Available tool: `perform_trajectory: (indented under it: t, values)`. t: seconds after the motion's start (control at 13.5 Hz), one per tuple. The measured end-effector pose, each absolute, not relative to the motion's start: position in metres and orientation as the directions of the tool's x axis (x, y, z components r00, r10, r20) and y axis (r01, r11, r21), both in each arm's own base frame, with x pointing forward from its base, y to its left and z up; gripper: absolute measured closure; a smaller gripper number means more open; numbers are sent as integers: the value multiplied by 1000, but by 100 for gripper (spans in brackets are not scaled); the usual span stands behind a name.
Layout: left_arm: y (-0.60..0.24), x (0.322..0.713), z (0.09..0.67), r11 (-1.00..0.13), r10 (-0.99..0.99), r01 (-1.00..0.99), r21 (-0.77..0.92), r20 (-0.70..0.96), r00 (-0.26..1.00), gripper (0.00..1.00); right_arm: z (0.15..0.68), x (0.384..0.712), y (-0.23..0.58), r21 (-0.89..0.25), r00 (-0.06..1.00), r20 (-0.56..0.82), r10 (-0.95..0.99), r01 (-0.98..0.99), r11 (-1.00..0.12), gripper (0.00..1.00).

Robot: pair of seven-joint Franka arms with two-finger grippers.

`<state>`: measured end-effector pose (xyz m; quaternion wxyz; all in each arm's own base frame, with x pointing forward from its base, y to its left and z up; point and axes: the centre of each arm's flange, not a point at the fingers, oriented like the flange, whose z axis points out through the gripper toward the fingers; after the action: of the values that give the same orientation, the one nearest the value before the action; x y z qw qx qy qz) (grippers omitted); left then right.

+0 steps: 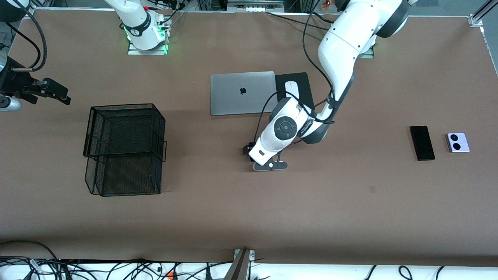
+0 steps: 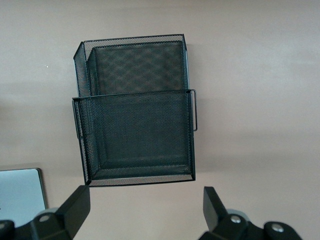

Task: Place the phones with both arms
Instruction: 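Carry the flip phone to the table center and open the left gripper, then grasp the flip phone and the slab phone with the right and left grippers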

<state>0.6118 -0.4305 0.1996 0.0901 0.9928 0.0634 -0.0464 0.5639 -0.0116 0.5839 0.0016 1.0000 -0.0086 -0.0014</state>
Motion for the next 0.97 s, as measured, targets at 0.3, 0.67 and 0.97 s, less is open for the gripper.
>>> perform_trajectory:
  t: [0.3,0.67,0.97]
  values:
    - [-326,645,272,-973,229,224,-49,-195,954,0,572,577,0,2,1000,27,5,5,-1000,0]
    - [-186,664,298,-933,197,97,-346,-266,944,0,531,599,86,-23,998,27,50,50,-998,0]
    - [-67,671,279,-907,213,43,-419,-368,905,0,497,604,204,-40,1000,8,-1,-1,-999,0]
